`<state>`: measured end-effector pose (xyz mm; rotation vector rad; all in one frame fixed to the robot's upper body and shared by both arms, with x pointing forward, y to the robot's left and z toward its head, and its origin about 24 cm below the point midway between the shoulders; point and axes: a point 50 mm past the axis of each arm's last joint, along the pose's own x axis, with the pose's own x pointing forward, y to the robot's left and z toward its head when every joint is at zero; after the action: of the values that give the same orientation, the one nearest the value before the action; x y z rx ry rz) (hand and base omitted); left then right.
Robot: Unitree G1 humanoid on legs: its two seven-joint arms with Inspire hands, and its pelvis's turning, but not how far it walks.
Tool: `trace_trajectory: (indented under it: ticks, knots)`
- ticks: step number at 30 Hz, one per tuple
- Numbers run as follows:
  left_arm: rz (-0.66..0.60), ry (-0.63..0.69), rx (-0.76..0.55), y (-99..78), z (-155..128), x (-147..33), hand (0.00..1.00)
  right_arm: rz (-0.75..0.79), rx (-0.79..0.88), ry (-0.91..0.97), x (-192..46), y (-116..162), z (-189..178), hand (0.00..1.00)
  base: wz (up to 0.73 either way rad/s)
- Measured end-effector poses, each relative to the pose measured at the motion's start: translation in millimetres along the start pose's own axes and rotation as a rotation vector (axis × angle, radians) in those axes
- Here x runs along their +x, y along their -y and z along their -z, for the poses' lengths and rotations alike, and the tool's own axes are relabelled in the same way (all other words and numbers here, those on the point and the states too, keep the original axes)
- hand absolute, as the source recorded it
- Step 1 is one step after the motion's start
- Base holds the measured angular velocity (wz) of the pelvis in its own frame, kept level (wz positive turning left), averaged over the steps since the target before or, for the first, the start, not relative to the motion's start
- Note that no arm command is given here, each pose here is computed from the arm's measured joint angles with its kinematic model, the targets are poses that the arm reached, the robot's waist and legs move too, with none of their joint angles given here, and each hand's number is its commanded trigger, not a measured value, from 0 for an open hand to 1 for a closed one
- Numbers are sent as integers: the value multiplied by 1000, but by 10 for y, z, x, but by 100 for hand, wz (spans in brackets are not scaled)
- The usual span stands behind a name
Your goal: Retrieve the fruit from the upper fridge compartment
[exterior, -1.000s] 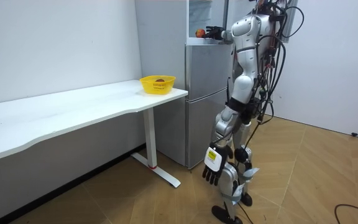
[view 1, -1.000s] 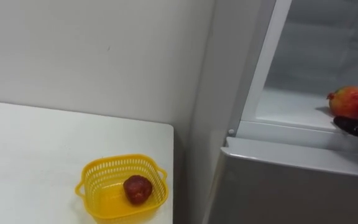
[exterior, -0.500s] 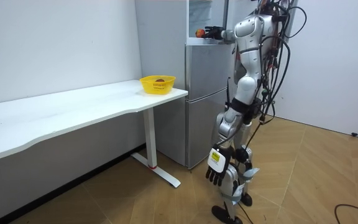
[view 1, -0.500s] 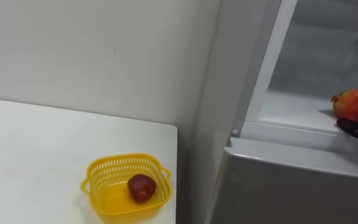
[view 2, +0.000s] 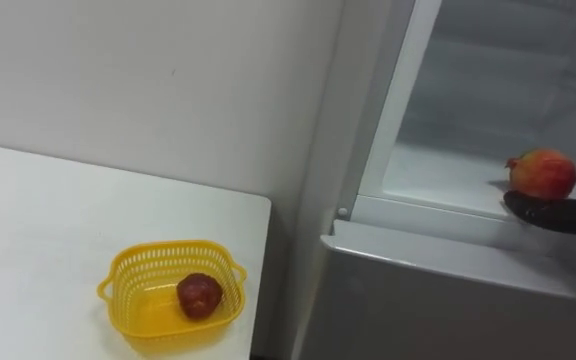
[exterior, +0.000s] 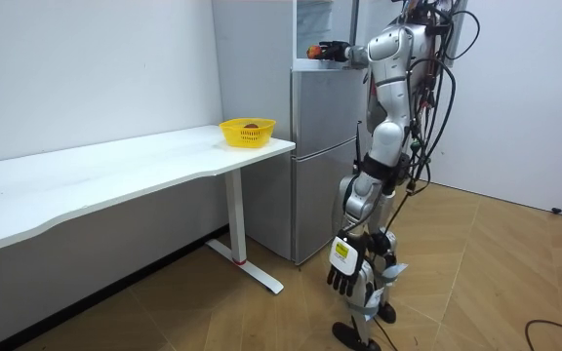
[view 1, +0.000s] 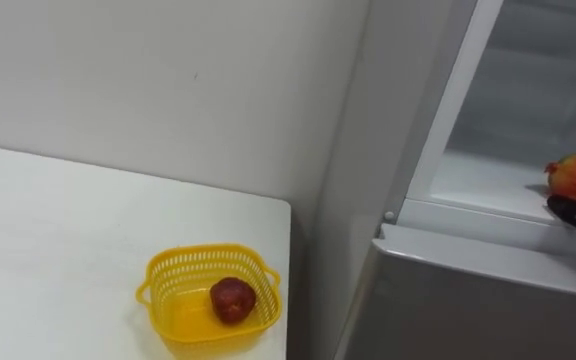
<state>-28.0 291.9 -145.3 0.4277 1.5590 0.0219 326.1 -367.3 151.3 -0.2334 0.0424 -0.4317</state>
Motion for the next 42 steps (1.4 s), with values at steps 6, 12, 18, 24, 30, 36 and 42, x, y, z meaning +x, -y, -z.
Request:
trace_trajectory:
  ticks: [6, 12, 18, 24, 30, 36, 42]
  knots:
    - [-3, 2, 10, -8, -5, -1, 0, 11, 0, 8, 9, 50, -43, 100, 1]
    - [-3, 2, 10, -8, -4, -1, 0, 6, -18, 19, 20, 22, -74, 100, 0]
    - [0, -3, 21, 4, -7, 5, 0, 68, -34, 40, 35, 94, -107, 100, 3]
    - [3, 2, 28, 7, -45, 14, 0, 82, -53, 67, 35, 123, -149, 100, 1]
    - [3, 6, 32, 9, -57, 15, 0, 73, -36, 84, 56, 92, -217, 100, 1]
    - [-21, 21, 34, -1, -71, 14, 0, 66, -27, 83, 57, 74, -215, 100, 3]
    - [-27, 47, 51, 14, -113, 17, 0, 20, -40, 137, 49, -84, -310, 100, -2]
